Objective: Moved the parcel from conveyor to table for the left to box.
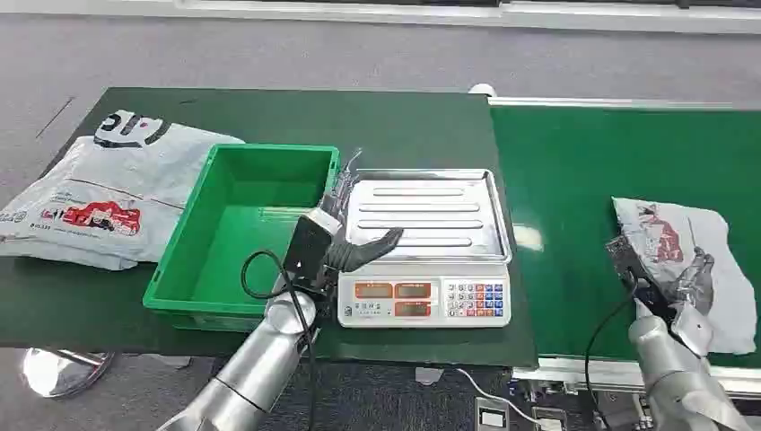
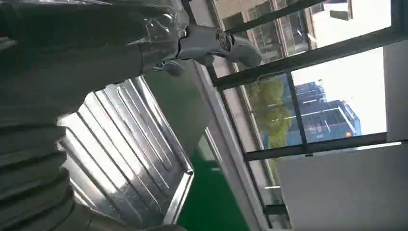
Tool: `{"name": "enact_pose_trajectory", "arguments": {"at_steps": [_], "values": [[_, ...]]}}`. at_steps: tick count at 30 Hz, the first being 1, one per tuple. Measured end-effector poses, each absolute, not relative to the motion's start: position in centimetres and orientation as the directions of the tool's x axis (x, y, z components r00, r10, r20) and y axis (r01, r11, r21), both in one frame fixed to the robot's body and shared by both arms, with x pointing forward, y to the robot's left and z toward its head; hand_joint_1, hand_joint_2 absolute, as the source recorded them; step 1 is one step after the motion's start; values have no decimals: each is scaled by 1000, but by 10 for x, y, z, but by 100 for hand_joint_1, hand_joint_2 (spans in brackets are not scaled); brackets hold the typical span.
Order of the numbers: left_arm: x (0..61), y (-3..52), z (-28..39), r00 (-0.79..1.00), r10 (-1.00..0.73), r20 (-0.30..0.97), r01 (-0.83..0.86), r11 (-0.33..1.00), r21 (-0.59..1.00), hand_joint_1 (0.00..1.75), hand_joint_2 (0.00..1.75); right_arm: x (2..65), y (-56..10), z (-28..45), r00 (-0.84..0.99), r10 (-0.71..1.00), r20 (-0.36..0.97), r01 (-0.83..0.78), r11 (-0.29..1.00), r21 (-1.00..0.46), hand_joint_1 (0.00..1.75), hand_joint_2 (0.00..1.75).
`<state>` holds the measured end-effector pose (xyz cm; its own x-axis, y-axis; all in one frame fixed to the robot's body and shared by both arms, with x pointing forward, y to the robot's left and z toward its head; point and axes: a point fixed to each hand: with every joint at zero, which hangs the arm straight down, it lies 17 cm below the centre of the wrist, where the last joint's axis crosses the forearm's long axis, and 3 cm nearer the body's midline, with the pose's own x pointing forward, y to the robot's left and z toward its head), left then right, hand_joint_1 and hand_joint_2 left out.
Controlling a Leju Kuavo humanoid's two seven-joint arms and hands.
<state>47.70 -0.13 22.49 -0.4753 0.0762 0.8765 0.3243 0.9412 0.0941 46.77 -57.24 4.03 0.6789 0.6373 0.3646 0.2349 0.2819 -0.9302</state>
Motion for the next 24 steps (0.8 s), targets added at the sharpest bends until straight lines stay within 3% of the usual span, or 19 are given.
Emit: {"name": "enact_pose_trajectory", "arguments": {"at_steps": [24], "values": [[467,-4,247,-507,93,857,320,944,86,0,175,469,-564,2,772,526,356,75,481,-874,0,175]]}}
